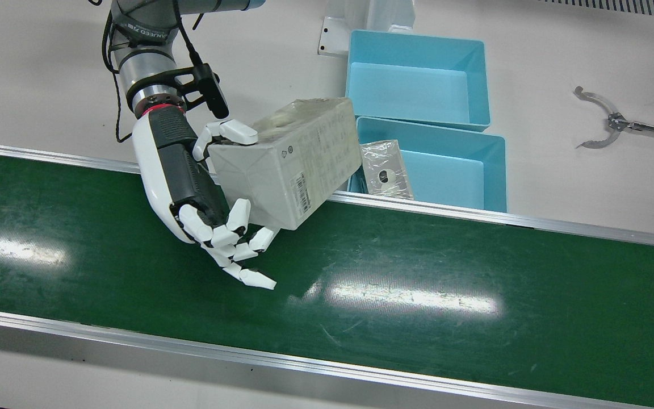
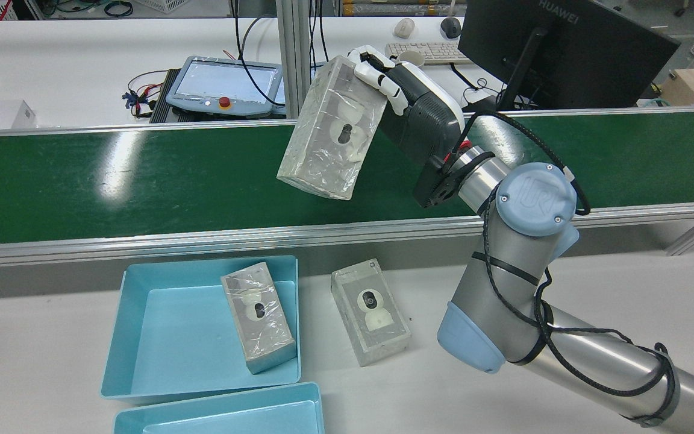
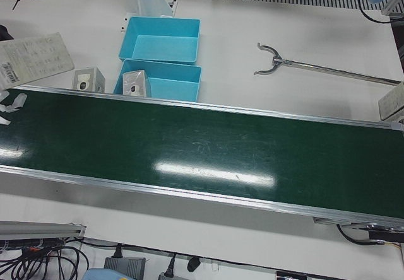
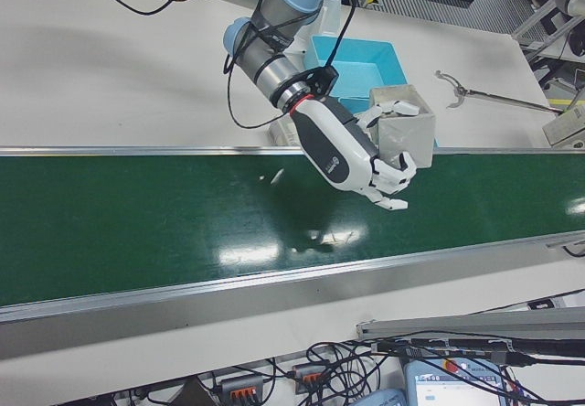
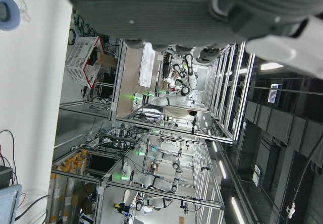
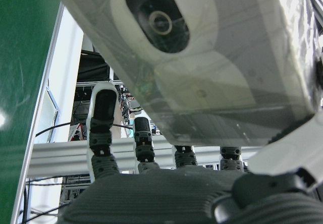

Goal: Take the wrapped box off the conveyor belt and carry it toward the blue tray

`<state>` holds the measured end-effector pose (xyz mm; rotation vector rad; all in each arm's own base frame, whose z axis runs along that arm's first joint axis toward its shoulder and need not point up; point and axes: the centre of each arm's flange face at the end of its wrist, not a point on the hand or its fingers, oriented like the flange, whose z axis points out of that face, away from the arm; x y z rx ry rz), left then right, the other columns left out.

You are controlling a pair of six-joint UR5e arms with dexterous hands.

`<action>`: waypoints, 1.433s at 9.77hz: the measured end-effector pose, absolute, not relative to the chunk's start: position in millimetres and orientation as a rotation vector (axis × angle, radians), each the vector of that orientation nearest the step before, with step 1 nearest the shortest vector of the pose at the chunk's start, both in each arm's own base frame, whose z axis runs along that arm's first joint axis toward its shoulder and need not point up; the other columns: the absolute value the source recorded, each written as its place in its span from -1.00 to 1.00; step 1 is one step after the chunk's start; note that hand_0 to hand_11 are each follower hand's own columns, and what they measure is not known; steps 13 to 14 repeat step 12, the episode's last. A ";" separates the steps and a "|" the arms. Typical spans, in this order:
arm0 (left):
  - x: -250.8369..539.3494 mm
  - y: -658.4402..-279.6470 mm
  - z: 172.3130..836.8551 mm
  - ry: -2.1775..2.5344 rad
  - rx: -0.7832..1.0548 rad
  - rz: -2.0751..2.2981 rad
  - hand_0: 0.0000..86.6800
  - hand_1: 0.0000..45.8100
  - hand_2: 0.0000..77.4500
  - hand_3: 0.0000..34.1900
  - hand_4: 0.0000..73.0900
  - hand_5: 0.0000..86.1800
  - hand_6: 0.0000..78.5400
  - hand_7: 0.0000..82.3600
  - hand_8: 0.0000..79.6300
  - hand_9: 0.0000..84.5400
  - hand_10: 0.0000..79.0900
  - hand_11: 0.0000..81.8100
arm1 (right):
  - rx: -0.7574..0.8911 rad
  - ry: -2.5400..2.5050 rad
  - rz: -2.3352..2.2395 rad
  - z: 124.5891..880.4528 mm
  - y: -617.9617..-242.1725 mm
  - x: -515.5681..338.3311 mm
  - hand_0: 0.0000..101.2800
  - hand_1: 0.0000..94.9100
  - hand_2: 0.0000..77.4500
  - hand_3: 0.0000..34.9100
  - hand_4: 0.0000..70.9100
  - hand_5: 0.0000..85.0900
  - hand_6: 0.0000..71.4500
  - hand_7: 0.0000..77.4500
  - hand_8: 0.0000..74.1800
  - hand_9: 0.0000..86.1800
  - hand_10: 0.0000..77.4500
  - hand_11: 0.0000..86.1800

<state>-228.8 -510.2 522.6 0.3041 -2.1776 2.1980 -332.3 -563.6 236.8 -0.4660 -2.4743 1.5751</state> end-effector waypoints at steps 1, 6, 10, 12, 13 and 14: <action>-228.8 -510.2 522.6 -2.178 0.304 2.198 -1.00 -1.00 -0.97 -1.00 -1.00 -0.99 -1.00 -0.99 -1.00 -0.99 -1.00 -1.00 | -0.511 -2.493 1.546 224.4 -546.2 -343.2 -0.20 -0.86 -0.11 0.60 -0.57 0.64 -0.39 0.24 -0.68 -0.48 -0.08 0.20; -228.8 -510.2 522.6 -2.178 0.304 2.198 -1.00 -1.00 -0.97 -1.00 -1.00 -0.99 -1.00 -0.99 -1.00 -0.99 -0.99 -1.00 | -0.719 -2.576 1.463 163.5 -409.4 -415.0 -0.11 -0.86 -0.11 0.56 -0.26 0.62 -0.47 0.30 -0.99 -0.78 -0.59 -0.29; -228.8 -510.2 522.6 -2.178 0.304 2.198 -1.00 -1.00 -0.97 -1.00 -1.00 -0.99 -1.00 -0.99 -0.99 -0.99 -0.99 -1.00 | -0.851 -2.532 1.432 147.6 -350.9 -453.2 -0.09 -0.86 -0.11 0.69 -0.26 -0.24 -1.00 -0.25 -0.99 -0.95 -0.89 -0.84; -228.8 -510.2 522.6 -2.177 0.304 2.198 -1.00 -1.00 -0.97 -1.00 -1.00 -0.99 -1.00 -0.99 -0.99 -1.00 -0.99 -1.00 | -0.869 -2.536 1.421 143.4 -345.6 -449.8 -0.08 -0.76 -0.08 0.69 -0.23 -0.33 -0.98 -0.42 -0.99 -0.92 -0.92 -0.87; -228.8 -510.2 522.6 -2.177 0.304 2.198 -1.00 -1.00 -0.97 -1.00 -1.00 -0.99 -1.00 -0.99 -0.99 -1.00 -0.99 -1.00 | -0.869 -2.536 1.421 143.4 -345.6 -449.8 -0.08 -0.76 -0.08 0.69 -0.23 -0.33 -0.98 -0.42 -0.99 -0.92 -0.92 -0.87; -228.8 -510.2 522.6 -2.177 0.304 2.198 -1.00 -1.00 -0.97 -1.00 -1.00 -0.99 -1.00 -0.99 -0.99 -1.00 -0.99 -1.00 | -0.869 -2.536 1.421 143.4 -345.6 -449.8 -0.08 -0.76 -0.08 0.69 -0.23 -0.33 -0.98 -0.42 -0.99 -0.92 -0.92 -0.87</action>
